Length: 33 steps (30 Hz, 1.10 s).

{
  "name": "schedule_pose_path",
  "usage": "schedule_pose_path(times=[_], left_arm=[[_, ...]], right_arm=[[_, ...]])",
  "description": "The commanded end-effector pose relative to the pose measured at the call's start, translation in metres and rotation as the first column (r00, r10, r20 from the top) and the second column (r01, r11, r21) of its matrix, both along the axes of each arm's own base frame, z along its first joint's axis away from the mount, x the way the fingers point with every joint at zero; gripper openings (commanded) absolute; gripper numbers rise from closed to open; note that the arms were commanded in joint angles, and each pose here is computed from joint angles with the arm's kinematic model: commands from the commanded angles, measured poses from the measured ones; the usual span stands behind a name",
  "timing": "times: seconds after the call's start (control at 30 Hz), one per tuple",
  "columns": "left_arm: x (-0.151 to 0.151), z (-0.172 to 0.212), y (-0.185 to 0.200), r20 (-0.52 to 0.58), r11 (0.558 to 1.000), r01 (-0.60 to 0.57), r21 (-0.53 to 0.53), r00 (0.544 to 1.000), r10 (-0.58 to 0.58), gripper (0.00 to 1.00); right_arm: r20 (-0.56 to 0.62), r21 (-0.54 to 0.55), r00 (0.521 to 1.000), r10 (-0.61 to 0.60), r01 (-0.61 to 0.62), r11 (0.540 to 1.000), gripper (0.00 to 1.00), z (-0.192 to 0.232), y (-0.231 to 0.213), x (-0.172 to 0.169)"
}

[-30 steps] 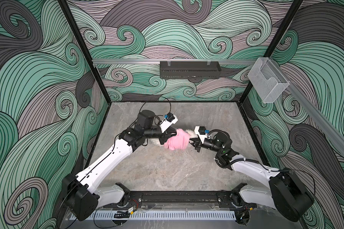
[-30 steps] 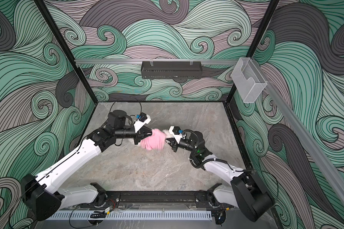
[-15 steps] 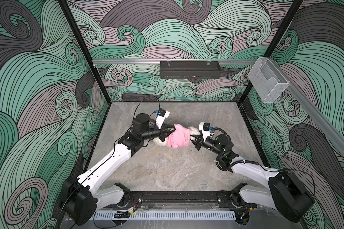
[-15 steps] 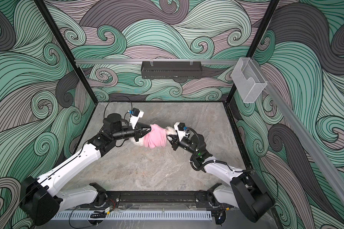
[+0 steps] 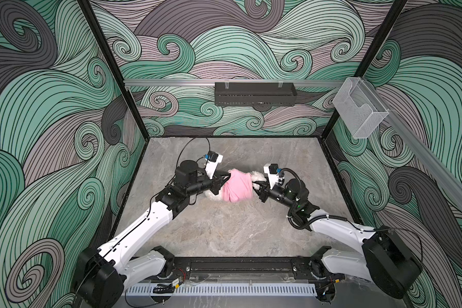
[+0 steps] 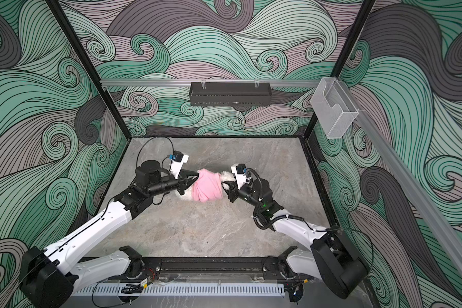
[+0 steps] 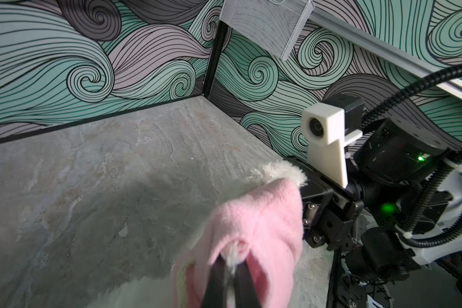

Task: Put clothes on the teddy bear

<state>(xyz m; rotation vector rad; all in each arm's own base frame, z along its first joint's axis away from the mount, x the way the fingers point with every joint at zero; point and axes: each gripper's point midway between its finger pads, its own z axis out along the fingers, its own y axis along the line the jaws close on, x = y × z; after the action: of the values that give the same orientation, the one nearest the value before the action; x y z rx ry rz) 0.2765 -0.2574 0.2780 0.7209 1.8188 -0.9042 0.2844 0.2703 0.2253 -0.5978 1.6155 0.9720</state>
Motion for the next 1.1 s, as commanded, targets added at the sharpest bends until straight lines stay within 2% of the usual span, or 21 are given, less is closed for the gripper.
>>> schedule_pose_path(times=[0.0, 0.03, 0.1, 0.2, 0.33, 0.53, 0.67, 0.8, 0.9, 1.07], left_arm=[[-0.018, -0.011, -0.014, 0.067, 0.965, 0.164, 0.202, 0.981, -0.181, 0.00], [-0.020, -0.016, -0.014, 0.059, 0.954, 0.187, 0.234, 0.977, -0.206, 0.01], [-0.028, -0.024, -0.018, 0.073, 0.922, 0.239, 0.305, 0.959, -0.273, 0.17], [-0.038, -0.026, -0.022, 0.090, 0.886, 0.287, 0.364, 0.936, -0.341, 0.31], [-0.038, -0.016, -0.014, 0.153, 0.875, 0.251, 0.413, 0.929, -0.338, 0.36], [-0.032, -0.002, 0.017, 0.283, 0.860, 0.083, 0.504, 0.925, -0.255, 0.43], [-0.038, 0.012, 0.020, 0.336, 0.862, 0.071, 0.503, 0.902, -0.270, 0.41], [-0.045, 0.013, 0.010, 0.307, 0.851, 0.155, 0.501, 0.888, -0.342, 0.24], [-0.044, 0.004, 0.003, 0.256, 0.810, 0.216, 0.545, 0.877, -0.406, 0.15], [-0.034, -0.002, -0.005, 0.228, 0.784, 0.236, 0.574, 0.873, -0.430, 0.13]], right_arm=[[0.098, 0.017, 0.995, 0.014, -0.016, 1.000, 0.00, 0.019, 0.000, 0.008], [0.114, 0.018, 0.993, 0.040, -0.042, 0.999, 0.00, 0.021, 0.003, 0.006], [0.168, 0.016, 0.979, 0.116, -0.120, 0.993, 0.00, 0.027, 0.011, -0.003], [0.231, -0.005, 0.947, 0.224, -0.229, 0.973, 0.00, 0.033, 0.021, -0.016], [0.243, -0.083, 0.930, 0.277, -0.265, 0.961, 0.00, 0.019, 0.022, -0.020], [0.225, -0.142, 0.930, 0.291, -0.264, 0.954, 0.00, 0.004, 0.016, -0.024], [0.220, -0.156, 0.929, 0.298, -0.268, 0.951, 0.00, 0.001, 0.016, -0.025], [0.213, -0.165, 0.927, 0.309, -0.277, 0.947, 0.00, -0.002, 0.017, -0.025], [0.214, -0.168, 0.926, 0.312, -0.280, 0.945, 0.00, -0.002, 0.018, -0.025], [0.212, -0.169, 0.925, 0.316, -0.284, 0.944, 0.00, -0.002, 0.020, -0.026]])
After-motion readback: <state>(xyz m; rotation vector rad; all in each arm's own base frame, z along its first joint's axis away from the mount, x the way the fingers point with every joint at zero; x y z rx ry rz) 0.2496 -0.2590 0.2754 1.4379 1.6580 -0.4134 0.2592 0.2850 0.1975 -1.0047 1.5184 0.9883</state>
